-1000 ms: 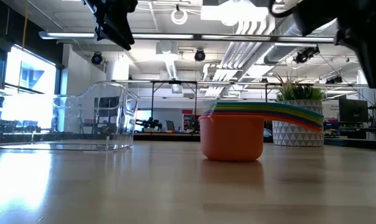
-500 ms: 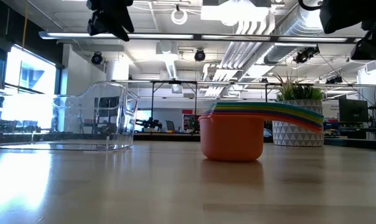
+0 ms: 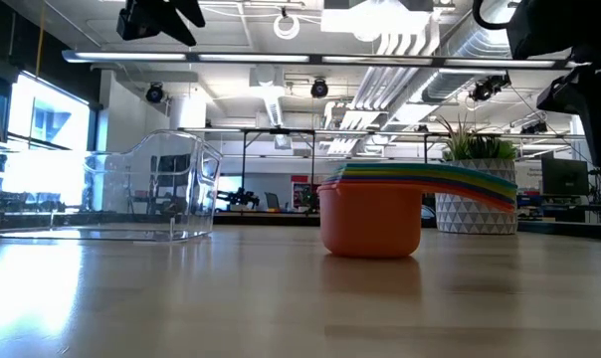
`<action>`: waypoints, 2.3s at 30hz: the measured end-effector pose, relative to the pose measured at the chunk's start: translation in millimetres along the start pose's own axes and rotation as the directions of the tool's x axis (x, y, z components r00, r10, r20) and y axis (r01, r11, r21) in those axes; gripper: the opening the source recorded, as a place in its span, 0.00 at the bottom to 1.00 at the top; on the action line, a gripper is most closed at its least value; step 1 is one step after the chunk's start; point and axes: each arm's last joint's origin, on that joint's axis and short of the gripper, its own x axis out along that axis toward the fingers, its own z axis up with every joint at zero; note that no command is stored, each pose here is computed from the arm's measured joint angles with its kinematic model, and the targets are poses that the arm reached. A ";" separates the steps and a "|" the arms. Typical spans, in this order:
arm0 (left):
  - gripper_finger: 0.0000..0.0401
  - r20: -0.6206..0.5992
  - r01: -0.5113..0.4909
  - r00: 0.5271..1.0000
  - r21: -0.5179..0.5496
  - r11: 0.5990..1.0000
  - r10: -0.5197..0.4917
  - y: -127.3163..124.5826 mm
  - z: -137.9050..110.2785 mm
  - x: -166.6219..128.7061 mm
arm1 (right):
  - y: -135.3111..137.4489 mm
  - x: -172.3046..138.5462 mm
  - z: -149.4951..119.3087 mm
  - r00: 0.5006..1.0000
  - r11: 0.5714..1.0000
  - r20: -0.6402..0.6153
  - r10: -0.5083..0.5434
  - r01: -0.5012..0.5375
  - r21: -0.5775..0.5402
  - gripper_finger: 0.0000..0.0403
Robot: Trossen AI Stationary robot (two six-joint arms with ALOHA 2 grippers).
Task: Nest measuring cups in basket
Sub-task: Stack the dark blue measuring cup into the light blue stacked measuring cups
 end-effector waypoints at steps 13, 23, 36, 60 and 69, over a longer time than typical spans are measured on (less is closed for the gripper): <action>0.33 0.017 0.044 0.999 0.001 0.999 -0.044 -18.7 -16.2 -5.8 | 7.2 37.7 1.4 0.992 0.994 -0.107 -0.063 0.053 -0.099 0.34; 0.33 0.049 0.023 0.998 0.025 0.999 -0.024 -22.0 -20.0 -7.5 | 8.3 60.4 -1.3 0.976 0.991 -0.192 -0.106 0.088 -0.098 0.32; 0.33 0.049 0.021 0.999 0.026 0.999 -0.022 -21.8 -20.1 -7.4 | 9.5 61.1 4.9 0.970 0.996 -0.238 -0.052 0.067 0.057 0.03; 0.33 0.071 -0.015 0.997 0.240 0.971 -0.002 -21.1 -19.2 -7.2 | -13.5 -18.2 111.5 0.997 0.896 -0.049 -0.052 0.068 0.439 0.00; 0.33 0.092 -0.042 0.996 0.300 0.953 0.014 -20.6 -18.6 -7.3 | -25.9 -16.6 148.0 0.981 0.899 0.187 0.044 -0.120 0.422 0.00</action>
